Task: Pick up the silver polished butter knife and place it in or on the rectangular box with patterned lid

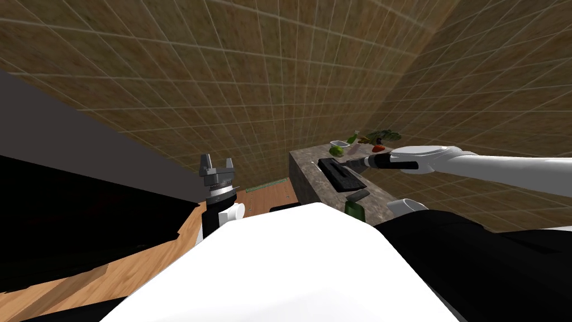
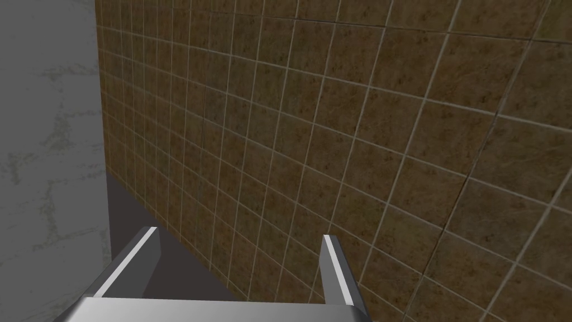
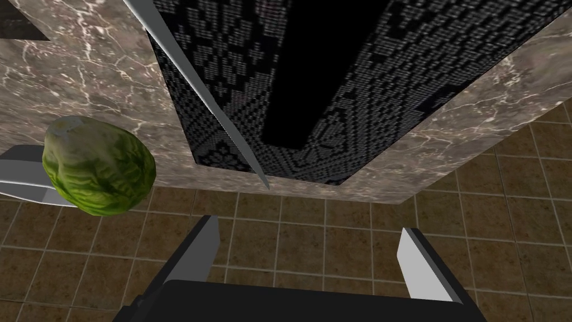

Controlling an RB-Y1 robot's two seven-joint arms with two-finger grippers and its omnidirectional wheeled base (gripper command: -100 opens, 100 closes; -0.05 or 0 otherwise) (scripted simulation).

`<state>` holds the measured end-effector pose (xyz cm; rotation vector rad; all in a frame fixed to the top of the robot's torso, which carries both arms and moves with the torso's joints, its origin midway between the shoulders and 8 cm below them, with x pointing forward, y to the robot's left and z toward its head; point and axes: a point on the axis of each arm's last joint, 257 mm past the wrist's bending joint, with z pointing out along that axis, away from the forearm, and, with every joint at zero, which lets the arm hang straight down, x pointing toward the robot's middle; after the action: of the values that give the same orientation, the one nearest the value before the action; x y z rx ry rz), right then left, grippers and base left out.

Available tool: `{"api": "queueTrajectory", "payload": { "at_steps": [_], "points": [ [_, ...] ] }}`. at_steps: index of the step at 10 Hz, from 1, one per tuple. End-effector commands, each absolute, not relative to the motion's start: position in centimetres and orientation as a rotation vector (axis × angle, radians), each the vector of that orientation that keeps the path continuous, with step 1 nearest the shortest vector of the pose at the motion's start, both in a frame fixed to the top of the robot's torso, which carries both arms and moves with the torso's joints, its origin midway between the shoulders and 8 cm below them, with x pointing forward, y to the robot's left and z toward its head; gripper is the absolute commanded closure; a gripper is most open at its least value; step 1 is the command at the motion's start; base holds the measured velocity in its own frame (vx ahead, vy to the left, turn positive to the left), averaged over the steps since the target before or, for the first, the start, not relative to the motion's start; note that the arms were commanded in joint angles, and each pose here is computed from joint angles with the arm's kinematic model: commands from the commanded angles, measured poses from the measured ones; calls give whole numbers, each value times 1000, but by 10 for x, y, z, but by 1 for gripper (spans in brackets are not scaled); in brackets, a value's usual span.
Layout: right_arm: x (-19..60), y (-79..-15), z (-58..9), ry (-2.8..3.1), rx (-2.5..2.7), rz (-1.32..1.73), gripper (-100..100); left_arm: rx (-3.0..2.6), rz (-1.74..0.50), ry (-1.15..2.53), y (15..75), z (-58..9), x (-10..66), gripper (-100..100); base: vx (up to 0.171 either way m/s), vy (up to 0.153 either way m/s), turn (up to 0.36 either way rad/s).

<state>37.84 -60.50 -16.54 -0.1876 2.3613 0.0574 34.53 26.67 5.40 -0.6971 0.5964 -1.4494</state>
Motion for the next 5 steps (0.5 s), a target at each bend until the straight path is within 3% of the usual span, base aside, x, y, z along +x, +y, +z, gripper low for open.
{"api": "queueTrajectory", "payload": {
  "at_steps": [1, 5],
  "points": [
    [388, -600, -150, 2358, -205, 62, -100, -697, -1449, 596, 267, 54, 345, 0, 8, 12, -43],
    [397, -592, -135, 2359, -217, 70, -100, -697, -1449, 596, 267, 54, 345, 0, 7, 10, -34]
  ]
}}
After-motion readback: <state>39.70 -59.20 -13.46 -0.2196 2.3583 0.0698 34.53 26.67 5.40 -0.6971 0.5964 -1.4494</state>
